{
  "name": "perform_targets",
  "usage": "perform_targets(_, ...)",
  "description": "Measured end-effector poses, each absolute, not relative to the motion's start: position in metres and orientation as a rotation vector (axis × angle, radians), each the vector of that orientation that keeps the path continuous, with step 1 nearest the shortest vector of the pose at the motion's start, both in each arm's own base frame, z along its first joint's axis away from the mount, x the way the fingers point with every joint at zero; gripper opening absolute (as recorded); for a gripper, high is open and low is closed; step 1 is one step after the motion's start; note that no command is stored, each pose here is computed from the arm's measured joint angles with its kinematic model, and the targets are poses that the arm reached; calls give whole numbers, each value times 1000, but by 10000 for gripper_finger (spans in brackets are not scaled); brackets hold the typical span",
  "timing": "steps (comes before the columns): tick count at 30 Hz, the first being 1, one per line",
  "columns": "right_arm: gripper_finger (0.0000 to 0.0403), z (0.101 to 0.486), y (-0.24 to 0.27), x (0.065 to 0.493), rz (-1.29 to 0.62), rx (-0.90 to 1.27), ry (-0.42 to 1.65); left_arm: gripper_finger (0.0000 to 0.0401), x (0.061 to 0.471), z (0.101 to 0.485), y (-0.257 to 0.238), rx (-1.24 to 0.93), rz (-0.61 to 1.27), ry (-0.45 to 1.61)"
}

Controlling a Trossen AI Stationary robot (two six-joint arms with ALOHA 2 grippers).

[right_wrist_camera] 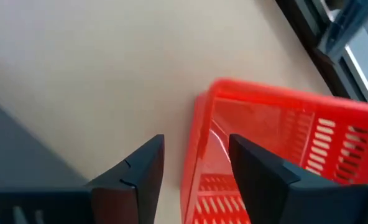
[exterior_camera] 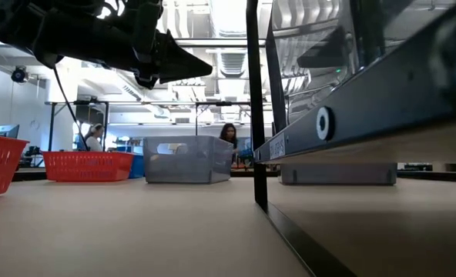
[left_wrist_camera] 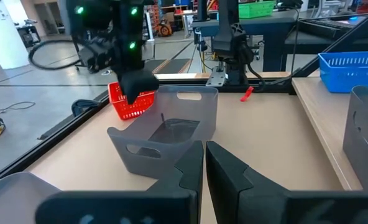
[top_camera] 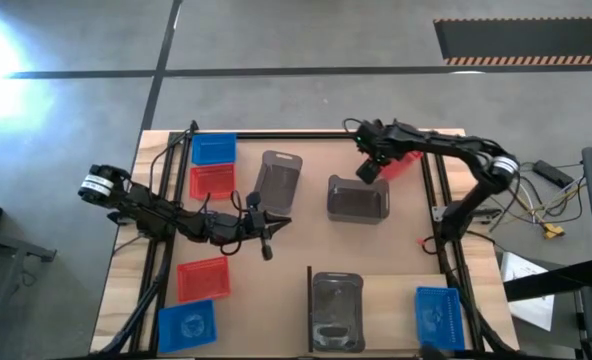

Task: Stack baskets on shelf by color
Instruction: Put the top right red bin on the shelf

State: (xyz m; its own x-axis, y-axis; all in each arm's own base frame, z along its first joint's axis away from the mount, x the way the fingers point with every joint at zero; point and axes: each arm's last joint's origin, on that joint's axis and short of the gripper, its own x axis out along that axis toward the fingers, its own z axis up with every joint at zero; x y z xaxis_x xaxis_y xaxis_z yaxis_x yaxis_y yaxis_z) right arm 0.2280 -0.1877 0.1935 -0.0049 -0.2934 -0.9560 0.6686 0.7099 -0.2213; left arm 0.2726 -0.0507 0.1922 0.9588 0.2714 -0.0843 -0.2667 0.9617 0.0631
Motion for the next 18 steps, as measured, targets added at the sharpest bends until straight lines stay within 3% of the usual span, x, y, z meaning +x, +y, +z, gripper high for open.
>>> perform_targets(6, 131, 178, -204, 240, -768, 346, 1436, 3, 273, 192, -51, 51, 273, 93)
perform_targets(11, 69, 173, -208, 242, -720, 306, 1472, 3, 273, 192, -51, 47, 272, 93)
perform_targets(14, 23, 182, -202, 241, -694, 275, 1472, 3, 273, 192, -51, 47, 271, 93)
perform_targets(18, 11, 210, -178, 243, -662, 188, 1436, 3, 273, 192, -51, 48, 270, 96)
